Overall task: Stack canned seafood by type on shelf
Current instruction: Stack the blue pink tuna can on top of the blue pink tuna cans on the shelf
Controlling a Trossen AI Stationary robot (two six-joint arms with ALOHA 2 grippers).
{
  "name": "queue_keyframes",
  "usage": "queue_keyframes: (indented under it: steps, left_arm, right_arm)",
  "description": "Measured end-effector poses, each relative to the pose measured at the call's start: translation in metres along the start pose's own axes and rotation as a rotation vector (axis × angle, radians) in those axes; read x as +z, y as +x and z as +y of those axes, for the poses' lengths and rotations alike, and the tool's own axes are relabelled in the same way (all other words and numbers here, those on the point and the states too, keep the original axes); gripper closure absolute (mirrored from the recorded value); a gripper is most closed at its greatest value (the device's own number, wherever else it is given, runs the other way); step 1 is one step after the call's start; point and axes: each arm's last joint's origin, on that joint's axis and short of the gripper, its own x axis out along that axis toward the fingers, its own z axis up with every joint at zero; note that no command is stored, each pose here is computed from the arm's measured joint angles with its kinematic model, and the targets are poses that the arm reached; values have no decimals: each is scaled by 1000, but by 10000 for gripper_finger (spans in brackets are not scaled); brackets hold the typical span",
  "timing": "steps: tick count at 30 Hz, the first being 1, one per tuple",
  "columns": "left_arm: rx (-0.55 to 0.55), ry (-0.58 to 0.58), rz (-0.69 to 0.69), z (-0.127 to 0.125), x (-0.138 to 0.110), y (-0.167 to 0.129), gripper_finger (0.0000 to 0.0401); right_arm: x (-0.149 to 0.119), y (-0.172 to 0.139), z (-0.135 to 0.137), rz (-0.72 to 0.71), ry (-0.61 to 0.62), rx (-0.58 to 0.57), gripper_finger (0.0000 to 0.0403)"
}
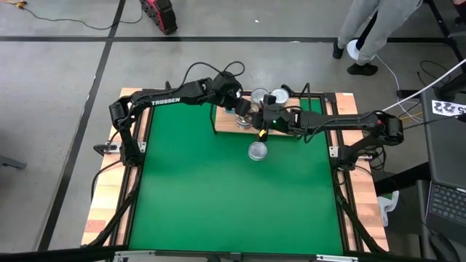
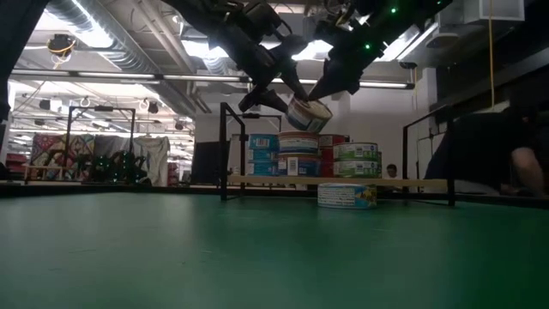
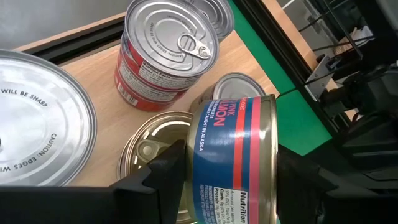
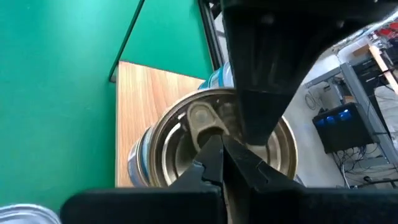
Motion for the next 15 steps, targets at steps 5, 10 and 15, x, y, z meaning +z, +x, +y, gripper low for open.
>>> queue_keyframes:
  steps: [5,10,15]
  left_arm:
    - [2,11,-1,0,0,0,201]
    - [24,23,-17,1,0,0,150]
    - [26,21,-18,1,1,0,125]
  right_arm:
    - [0,0,0,1,-1,0,398]
    - [0,0,0,1,-1,1,398]
    - [0,0,0,3,-1,0,398]
